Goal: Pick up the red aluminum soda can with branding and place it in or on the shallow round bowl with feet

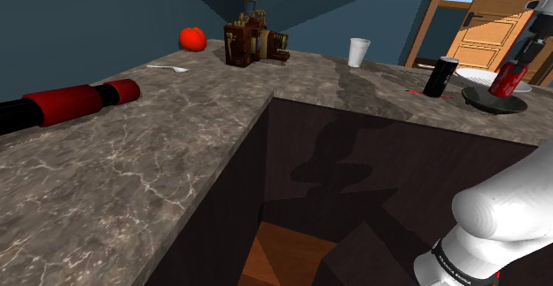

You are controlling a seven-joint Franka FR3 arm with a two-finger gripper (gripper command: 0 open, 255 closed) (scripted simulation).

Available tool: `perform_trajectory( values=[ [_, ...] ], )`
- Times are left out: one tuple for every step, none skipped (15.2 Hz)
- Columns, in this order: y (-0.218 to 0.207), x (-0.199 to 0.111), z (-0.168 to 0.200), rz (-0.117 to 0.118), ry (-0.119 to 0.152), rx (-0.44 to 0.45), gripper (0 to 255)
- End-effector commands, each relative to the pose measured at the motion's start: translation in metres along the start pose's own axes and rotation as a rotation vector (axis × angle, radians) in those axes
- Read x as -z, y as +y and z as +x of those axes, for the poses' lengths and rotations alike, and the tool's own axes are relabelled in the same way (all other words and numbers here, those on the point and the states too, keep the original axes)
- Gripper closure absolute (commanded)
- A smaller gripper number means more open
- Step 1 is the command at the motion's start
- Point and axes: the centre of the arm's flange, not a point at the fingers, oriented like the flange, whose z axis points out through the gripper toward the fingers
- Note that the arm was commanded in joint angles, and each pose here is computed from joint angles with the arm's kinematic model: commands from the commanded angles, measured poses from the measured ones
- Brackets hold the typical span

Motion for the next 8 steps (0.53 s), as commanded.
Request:
perform_trajectory(
  values=[
    [-0.0006, -0.0106, 0.0006, -0.001, 0.0, 0.0, 255],
    [-0.0005, -0.0163, 0.0003, -0.001, 0.0, 0.0, 255],
    [-0.0005, -0.0163, 0.0003, -0.001, 0.0, 0.0, 255],
    [-0.0006, -0.0163, 0.0003, -0.001, 0.0, 0.0, 255],
    [-0.0006, -0.0163, 0.0003, -0.001, 0.0, 0.0, 255],
    [-0.0005, -0.0163, 0.0003, -0.001, 0.0, 0.0, 255],
    [-0.0005, -0.0163, 0.0003, -0.001, 0.0, 0.0, 255],
    [-0.0005, -0.0163, 0.0003, -0.001, 0.0, 0.0, 255]
  ],
)
